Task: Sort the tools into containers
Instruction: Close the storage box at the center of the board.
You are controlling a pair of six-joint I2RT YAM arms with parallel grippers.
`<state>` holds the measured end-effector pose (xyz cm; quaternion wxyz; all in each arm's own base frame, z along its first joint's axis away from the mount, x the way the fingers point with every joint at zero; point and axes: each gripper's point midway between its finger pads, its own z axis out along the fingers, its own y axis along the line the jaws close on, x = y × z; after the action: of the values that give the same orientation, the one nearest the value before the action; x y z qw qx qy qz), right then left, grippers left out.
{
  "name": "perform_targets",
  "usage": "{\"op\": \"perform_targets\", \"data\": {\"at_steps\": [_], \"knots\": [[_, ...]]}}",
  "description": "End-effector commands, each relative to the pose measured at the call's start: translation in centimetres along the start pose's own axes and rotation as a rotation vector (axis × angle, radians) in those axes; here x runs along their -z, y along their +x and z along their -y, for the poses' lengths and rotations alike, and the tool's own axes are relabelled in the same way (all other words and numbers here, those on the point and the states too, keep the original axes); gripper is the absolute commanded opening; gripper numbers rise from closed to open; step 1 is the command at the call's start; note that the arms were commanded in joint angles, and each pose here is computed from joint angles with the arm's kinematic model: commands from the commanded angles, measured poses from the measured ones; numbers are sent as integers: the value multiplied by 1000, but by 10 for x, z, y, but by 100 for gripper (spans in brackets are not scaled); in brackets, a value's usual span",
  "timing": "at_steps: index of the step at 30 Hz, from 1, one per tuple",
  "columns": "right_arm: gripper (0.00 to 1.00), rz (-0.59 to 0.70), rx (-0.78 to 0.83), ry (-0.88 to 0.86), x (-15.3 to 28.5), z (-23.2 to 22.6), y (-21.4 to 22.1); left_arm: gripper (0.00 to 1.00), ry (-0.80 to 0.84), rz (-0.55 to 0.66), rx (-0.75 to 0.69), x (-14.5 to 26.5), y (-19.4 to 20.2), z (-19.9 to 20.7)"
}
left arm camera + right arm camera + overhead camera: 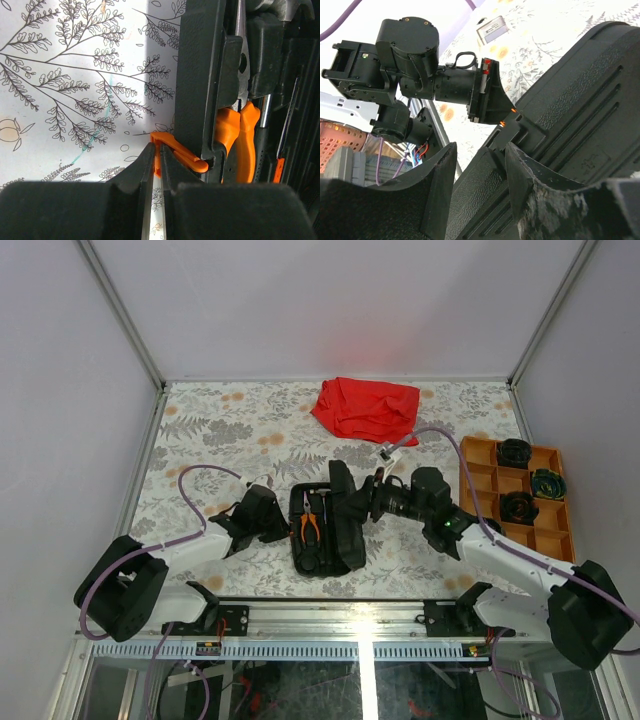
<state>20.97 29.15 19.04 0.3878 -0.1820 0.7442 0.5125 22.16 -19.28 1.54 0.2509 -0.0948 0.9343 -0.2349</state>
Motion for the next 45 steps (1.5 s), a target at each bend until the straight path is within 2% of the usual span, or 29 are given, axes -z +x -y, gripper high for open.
{"op": "perform_targets", "data": {"at_steps": [1,14,22,25,29,34,45], "knots": [[51,-157,-44,66,-8,15,43,5,-27,-72,-12,1,24,-11],[51,-220,-55,63,-40,15,59,5,-48,-39,-9,11,19,-15],[54,-215,-20,216,-35,37,55,5,-67,-34,-6,12,20,-20],[59,-204,12,324,-28,52,51,5,-74,-30,-7,13,20,-21],[70,-180,33,454,-16,72,46,5,-84,-12,-10,16,16,-23],[81,-181,52,514,-12,81,44,5,-84,0,-17,19,12,-21],[94,-264,41,539,-20,89,55,33,-78,49,-15,29,2,-18]]}}
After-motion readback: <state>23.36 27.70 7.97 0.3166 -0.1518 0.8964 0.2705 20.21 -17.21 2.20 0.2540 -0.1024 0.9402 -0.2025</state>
